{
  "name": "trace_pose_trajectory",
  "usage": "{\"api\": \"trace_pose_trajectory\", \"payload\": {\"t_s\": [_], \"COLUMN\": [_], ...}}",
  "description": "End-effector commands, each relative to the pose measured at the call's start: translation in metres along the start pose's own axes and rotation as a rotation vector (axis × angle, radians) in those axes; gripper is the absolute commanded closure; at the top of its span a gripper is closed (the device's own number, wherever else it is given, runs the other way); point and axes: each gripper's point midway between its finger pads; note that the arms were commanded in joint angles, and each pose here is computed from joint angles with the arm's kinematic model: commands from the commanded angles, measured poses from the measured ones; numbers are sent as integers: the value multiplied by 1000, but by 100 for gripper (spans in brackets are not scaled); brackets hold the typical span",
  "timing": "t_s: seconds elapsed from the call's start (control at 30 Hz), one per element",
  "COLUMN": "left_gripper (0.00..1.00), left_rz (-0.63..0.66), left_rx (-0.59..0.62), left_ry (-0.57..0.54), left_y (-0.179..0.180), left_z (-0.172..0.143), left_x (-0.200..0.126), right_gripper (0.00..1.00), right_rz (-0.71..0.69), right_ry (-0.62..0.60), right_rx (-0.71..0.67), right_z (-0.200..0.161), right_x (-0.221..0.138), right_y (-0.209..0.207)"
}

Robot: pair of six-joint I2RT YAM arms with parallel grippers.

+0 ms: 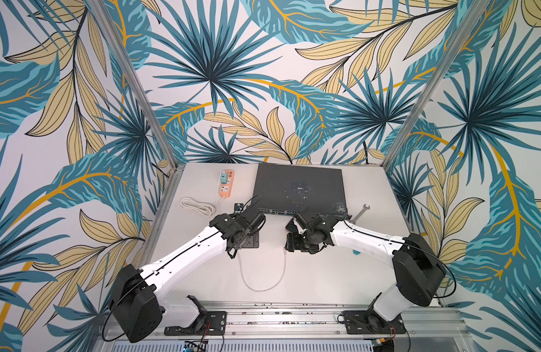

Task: Plug the charging cable into the phone
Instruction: Pick up the charging cable from the center of the board.

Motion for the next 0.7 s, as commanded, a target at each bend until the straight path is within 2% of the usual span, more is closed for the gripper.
{"api": "trace_pose_trajectory", "payload": {"t_s": [0.0, 0.23, 0.47, 0.57, 0.67], "left_gripper": [0, 0, 0, 0, 0], "left_rz": [61, 47, 42, 41, 44], "left_rx": [-11, -20, -14, -13, -12], "left_ry": [-22, 12, 21, 26, 37], "left_y": [23, 31, 30, 30, 31], "left_z": [-2, -6, -11, -12, -14], "left_x": [-4, 3, 9, 12, 14], "right_gripper": [29, 42, 47, 58, 78], "right_rz": [-31, -110, -165, -188, -193], "right_ry": [4, 69, 113, 143, 173], "right_rx": [39, 40, -8, -45, -45], "right_z": [3, -16, -27, -34, -41], "right_x": [15, 33, 46, 55, 62], "right_y": [6, 4, 2, 4, 1]}}
Point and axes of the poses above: each gripper's point midway between its finger pads, its own x axis out along the fingers, its own y axis along the line the jaws close on, z = x × y, and after that the axes turned 4 degrees about -x, right-handed
